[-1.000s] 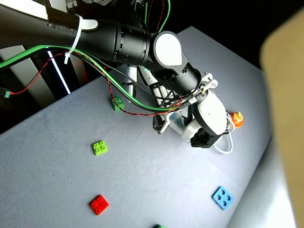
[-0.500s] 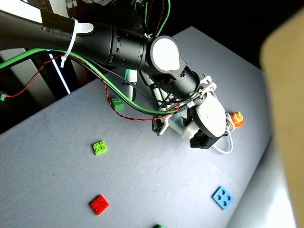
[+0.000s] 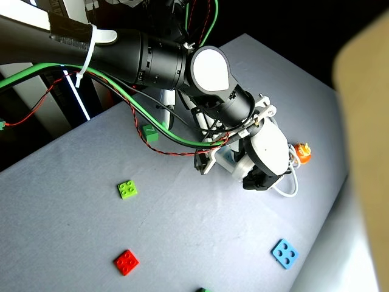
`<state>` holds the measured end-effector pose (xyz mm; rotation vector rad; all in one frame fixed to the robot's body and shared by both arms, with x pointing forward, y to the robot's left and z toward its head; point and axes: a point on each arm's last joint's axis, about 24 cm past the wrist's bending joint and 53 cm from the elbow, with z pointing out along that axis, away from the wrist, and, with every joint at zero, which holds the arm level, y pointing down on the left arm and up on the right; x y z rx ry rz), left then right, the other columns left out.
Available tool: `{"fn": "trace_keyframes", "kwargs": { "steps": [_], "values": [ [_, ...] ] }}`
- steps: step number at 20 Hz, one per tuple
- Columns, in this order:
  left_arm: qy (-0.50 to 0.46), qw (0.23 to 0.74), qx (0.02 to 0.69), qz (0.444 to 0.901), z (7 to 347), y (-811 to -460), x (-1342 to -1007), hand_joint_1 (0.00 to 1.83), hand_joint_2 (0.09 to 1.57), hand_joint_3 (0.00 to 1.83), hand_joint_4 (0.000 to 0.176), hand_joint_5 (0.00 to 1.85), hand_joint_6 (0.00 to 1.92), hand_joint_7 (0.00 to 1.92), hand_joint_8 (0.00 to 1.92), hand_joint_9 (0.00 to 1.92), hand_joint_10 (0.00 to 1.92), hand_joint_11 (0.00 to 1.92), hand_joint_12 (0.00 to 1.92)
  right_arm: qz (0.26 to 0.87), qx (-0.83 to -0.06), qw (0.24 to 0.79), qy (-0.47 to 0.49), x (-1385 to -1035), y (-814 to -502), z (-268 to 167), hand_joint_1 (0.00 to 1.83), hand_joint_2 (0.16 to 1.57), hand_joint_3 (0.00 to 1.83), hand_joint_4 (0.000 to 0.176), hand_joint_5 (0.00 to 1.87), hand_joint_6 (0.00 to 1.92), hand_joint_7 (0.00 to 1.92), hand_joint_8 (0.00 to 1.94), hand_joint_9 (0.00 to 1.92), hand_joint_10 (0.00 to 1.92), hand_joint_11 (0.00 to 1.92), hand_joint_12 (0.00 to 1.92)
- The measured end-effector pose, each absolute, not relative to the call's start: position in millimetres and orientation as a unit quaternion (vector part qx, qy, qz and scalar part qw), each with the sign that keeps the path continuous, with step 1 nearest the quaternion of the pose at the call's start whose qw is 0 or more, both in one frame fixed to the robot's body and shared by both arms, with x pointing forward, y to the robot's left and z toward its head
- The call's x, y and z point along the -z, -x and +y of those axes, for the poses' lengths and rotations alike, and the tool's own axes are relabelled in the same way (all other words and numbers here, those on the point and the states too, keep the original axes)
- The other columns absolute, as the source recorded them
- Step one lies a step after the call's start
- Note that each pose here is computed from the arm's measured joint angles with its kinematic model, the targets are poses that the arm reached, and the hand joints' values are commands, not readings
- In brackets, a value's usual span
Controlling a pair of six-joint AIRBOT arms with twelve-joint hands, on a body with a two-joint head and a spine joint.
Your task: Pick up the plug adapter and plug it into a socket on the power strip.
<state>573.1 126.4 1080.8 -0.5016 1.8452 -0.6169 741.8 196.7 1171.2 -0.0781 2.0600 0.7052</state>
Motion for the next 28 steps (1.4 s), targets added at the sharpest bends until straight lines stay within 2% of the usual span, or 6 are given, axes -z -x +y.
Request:
{"fn": "trace_keyframes", "kwargs": {
  "steps": [4, 6, 8, 9, 11, 28],
  "values": [
    [0.21, 0.536, 0.259, 0.775, 126, -573, -1081, 0.0, 1.21, 0.0, 0.0, 0.12, 0.01, 0.19, 0.01, 0.17, 0.01, 0.0, 0.19, 0.838, -0.288, 0.463, 0.03, -1171, -743, 195, 1.23, 1.09, 0.0, 0.0, 0.93, 1.03, 1.14, 0.76, 1.31, 0.0, 0.96, 0.9],
    [0.21, 0.536, 0.259, 0.775, 126, -573, -1081, 0.0, 1.21, 0.0, 0.0, 0.13, 0.01, 0.2, 0.01, 0.19, 0.01, 0.0, 0.23, 0.838, -0.289, 0.463, 0.03, -1172, -743, 195, 1.14, 1.13, 0.0, 0.0, 0.94, 1.03, 1.13, 0.18, 1.25, 0.0, 0.91, 0.89],
    [0.211, 0.536, 0.259, 0.775, 126, -573, -1081, 0.0, 1.21, 0.0, 0.0, 0.13, 0.01, 0.21, 0.01, 0.19, 0.01, 0.0, 0.24, 0.839, -0.29, 0.46, 0.027, -1171, -743, 194, 1.11, 1.13, 0.0, 0.0, 0.94, 1.03, 1.12, 0.04, 1.18, 0.0, 0.87, 0.85],
    [0.21, 0.536, 0.259, 0.775, 126, -573, -1081, 0.0, 1.21, 0.0, 0.0, 0.13, 0.0, 0.2, 0.0, 0.18, 0.0, 0.0, 0.22, 0.839, -0.291, 0.46, 0.026, -1170, -743, 193, 1.05, 1.06, 0.0, 0.0, 0.86, 0.47, 1.1, 0.02, 1.14, 0.0, 0.84, 0.82],
    [0.211, 0.536, 0.259, 0.775, 126, -573, -1081, 0.0, 1.21, 0.0, 0.0, 0.13, 0.0, 0.21, 0.0, 0.18, 0.0, 0.0, 0.22, 0.84, -0.292, 0.457, 0.024, -1169, -743, 192, 1.03, 1.03, 0.0, 0.0, 0.9, 0.07, 1.05, 0.0, 1.08, 0.0, 0.78, 0.81],
    [0.211, 0.536, 0.26, 0.775, 126, -573, -1081, 0.0, 1.2, 0.0, 0.0, 0.12, 0.0, 0.19, 0.0, 0.18, 0.0, 0.0, 0.26, 0.811, -0.345, 0.471, 0.04, -1212, -721, 172, 0.91, 1.01, 0.0, 0.0, 0.44, 0.0, 0.41, 0.0, 0.41, 0.0, 0.02, 1.03]
  ]
}}
